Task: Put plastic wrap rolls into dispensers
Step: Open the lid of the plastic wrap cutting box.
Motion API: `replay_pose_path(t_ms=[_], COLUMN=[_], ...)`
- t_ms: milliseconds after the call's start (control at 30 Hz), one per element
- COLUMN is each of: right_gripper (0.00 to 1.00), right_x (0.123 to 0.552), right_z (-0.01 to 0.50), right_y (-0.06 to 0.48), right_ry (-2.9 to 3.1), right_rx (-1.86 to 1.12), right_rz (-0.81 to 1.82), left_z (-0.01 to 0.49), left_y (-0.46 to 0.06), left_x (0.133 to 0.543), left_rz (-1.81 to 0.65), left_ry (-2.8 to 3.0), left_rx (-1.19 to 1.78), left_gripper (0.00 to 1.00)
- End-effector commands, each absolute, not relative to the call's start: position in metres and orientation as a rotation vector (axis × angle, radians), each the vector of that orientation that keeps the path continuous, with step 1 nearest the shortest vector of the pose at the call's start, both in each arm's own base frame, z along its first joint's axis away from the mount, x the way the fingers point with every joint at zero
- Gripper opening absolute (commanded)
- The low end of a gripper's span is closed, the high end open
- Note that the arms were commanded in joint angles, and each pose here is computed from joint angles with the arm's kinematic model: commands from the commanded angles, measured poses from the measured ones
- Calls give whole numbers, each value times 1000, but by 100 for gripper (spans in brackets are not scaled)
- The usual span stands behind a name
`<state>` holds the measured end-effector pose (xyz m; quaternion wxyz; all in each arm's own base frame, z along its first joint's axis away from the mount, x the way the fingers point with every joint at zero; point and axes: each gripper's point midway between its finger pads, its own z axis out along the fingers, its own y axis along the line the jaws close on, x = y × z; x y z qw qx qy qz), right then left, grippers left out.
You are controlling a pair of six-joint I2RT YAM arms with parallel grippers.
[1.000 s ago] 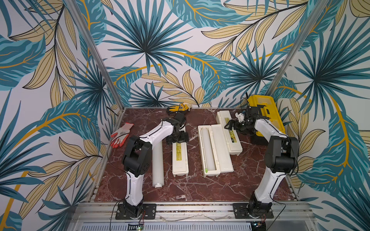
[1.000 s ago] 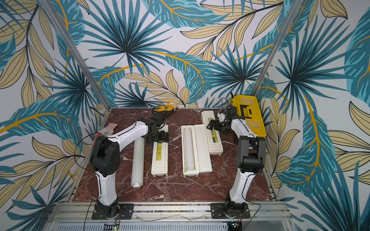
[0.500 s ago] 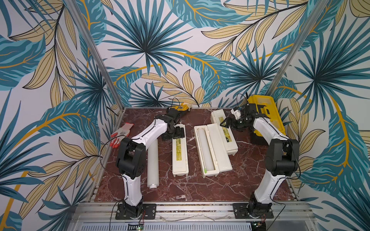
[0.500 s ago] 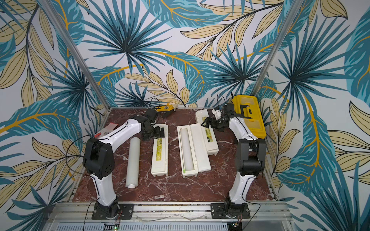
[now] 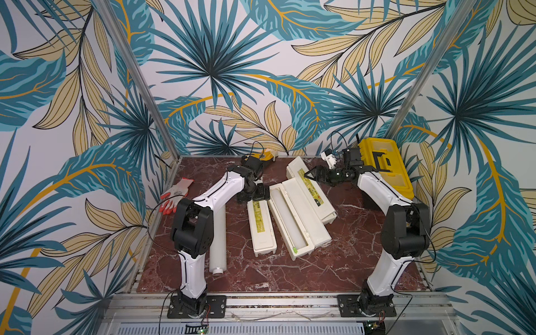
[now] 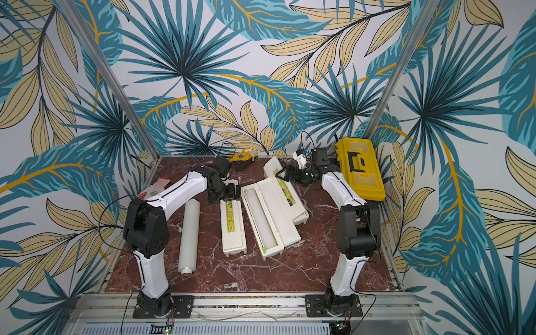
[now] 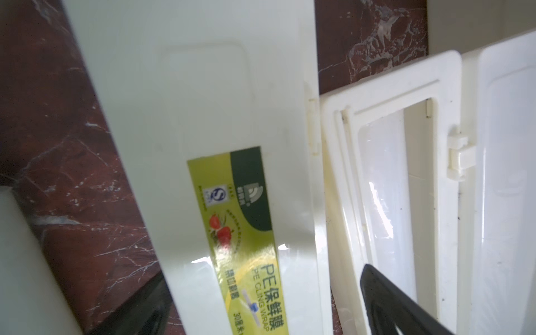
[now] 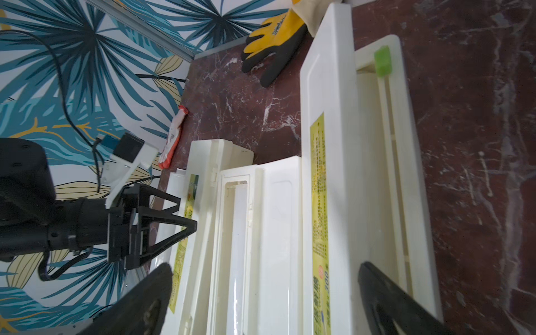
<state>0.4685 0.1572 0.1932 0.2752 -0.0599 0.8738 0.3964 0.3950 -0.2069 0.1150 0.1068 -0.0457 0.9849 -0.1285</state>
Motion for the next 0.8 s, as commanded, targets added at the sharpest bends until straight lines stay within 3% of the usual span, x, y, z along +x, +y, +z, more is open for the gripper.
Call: replay_pose_path(t_ms=[0, 167, 267, 533, 767], right_gripper=[99, 99, 97, 81, 77], right_x=[435, 420, 419, 431, 449], right_z=[182, 149, 131, 103, 91], right_y=[204, 222, 214, 169, 146], right_ry=[2402, 2504, 2591, 2726, 2734], right_rx=[-215, -222, -206, -202, -180], right_rz=[1284, 1291, 1111, 524, 285], left_z=[122, 124, 125, 130, 133], left_y=[-225, -223, -222, -216, -217], left_x=[401, 399, 398, 396, 396], left_rz=[-443, -431, -425, -414, -423], left_ry=[2873, 2869, 2867, 2855, 2847], left_rx=[-67, -63, -68, -69, -59], left_gripper=[100, 100, 100, 100, 100])
